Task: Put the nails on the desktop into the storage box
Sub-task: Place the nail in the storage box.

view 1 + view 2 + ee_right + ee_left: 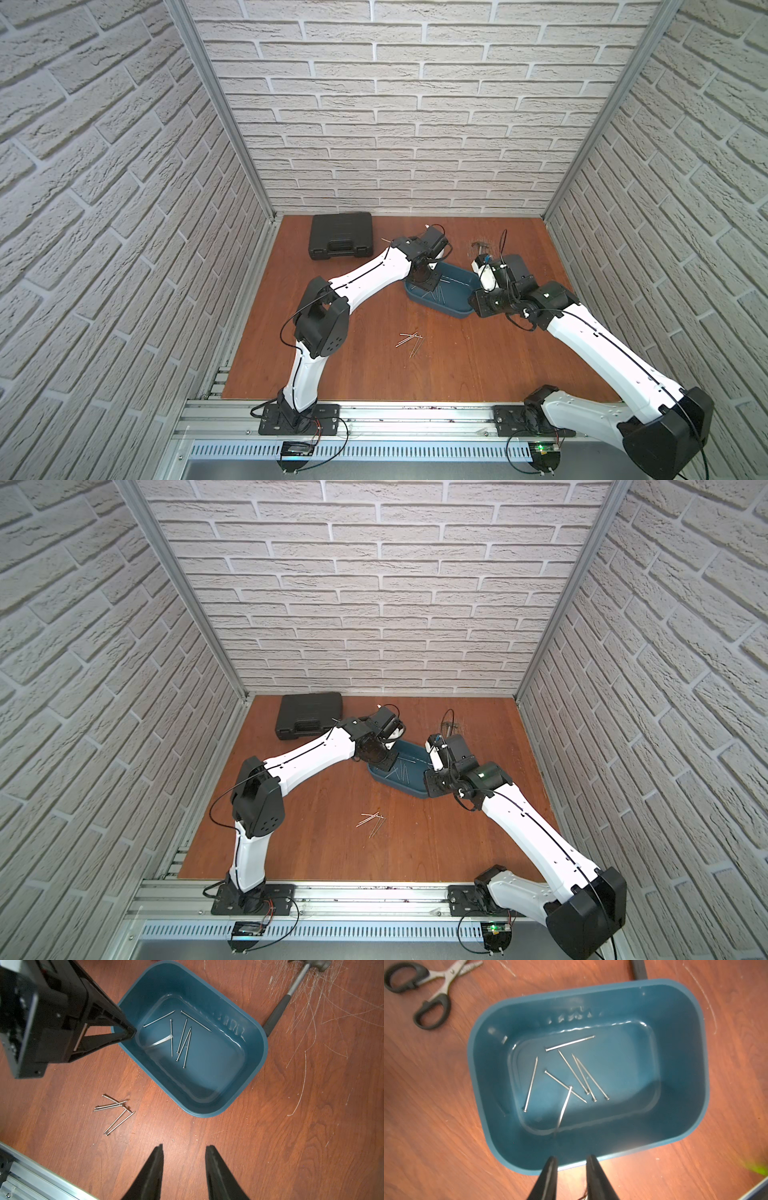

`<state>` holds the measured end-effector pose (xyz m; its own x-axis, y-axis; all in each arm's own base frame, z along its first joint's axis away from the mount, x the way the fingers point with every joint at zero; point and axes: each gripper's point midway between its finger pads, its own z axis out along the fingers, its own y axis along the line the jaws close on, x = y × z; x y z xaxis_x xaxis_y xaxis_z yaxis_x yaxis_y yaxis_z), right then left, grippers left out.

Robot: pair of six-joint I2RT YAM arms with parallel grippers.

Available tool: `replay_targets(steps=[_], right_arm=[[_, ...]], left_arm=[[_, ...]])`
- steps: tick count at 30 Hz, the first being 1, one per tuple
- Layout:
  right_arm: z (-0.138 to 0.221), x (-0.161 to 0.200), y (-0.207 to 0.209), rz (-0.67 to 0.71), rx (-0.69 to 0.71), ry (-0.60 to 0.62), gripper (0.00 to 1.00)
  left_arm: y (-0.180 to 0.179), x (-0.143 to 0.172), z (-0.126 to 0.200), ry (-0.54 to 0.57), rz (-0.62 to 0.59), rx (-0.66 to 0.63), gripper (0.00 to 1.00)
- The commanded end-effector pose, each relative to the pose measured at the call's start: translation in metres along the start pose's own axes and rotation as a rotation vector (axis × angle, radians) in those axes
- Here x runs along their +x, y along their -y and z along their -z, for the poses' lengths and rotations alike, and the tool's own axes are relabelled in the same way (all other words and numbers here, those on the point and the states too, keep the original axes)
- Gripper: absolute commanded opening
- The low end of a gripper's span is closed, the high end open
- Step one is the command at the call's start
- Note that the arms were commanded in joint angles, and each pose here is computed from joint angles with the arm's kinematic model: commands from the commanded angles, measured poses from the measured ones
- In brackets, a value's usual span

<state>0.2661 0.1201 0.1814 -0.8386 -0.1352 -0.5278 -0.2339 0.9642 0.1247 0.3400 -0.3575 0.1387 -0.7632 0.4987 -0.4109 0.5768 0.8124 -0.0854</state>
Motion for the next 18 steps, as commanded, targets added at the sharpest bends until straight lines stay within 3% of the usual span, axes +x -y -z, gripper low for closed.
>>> replay_targets(steps=[1, 8, 18], right_arm=[[-0.001, 0.002, -0.003, -0.003, -0.027, -0.006, 0.38], [-0.006, -0.003, -0.012, -0.006, -0.07, -0.012, 0.38], [-0.026, -0.006, -0.044, 0.046, -0.149, -0.048, 0.37]], left_arm=[[-0.006, -0.014, 0.02, 0.055, 0.003, -0.017, 0.33], [-0.015, -0.004, 0.045, 0.09, 0.035, -0.048, 0.33], [-0.043, 0.079, 0.053, 0.042, 0.176, -0.124, 0.34]])
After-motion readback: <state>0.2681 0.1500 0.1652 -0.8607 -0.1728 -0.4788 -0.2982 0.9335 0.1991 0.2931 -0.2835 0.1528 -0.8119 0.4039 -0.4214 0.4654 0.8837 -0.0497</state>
